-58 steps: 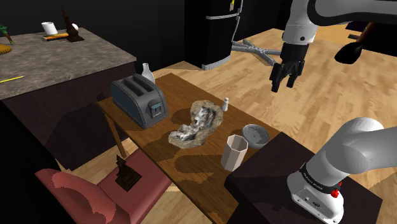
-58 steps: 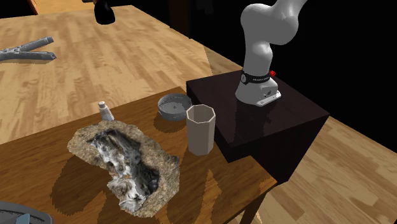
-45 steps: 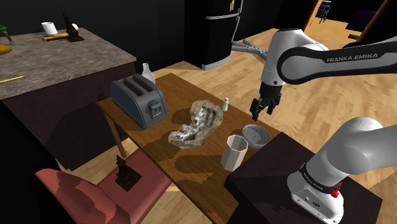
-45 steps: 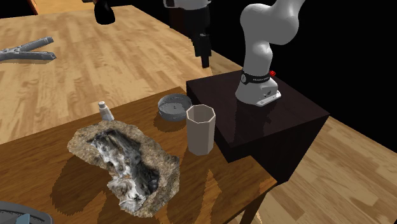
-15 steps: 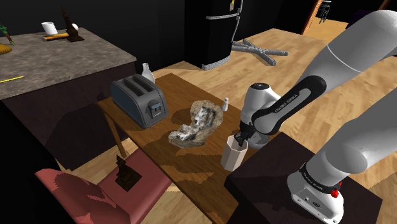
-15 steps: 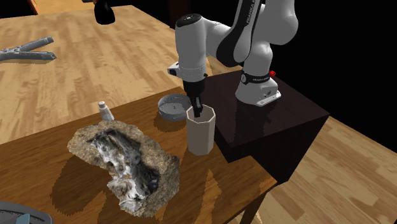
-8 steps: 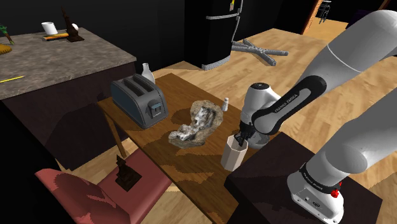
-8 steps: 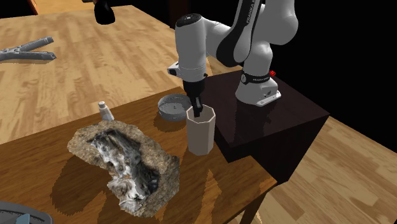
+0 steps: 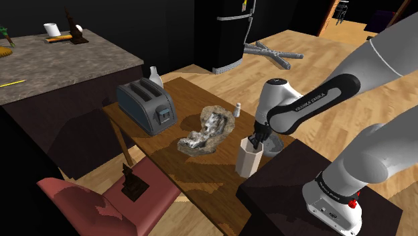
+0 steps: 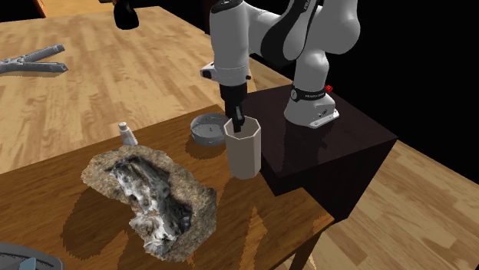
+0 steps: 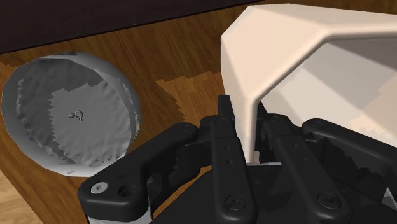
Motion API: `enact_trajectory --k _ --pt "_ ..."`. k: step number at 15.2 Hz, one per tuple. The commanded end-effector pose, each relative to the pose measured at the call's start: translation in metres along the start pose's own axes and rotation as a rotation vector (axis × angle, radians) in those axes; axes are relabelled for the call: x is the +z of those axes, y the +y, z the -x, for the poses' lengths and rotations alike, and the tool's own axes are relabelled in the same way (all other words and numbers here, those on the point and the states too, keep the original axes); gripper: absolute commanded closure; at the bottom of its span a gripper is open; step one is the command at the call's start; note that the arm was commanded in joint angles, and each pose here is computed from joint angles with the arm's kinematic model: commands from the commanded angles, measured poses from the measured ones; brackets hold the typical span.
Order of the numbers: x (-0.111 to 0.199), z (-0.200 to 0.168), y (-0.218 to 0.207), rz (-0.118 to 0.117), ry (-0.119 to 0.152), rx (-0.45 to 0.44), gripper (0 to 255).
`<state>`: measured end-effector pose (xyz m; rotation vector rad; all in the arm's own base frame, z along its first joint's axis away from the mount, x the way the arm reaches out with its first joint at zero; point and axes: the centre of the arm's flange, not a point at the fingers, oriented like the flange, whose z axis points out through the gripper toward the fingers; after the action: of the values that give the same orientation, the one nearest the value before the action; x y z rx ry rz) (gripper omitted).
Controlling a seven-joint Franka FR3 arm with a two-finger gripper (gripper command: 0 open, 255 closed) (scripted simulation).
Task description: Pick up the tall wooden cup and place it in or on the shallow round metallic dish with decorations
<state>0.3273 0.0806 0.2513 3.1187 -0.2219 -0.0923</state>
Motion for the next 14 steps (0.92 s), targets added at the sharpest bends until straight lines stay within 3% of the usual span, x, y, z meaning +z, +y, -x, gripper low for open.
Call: enact_trajectory --k 1,14 --pt "-0.010 0.002 0.000 0.000 0.000 0.000 255" --pt "-0.078 0.006 0.002 0.000 0.000 0.000 255"
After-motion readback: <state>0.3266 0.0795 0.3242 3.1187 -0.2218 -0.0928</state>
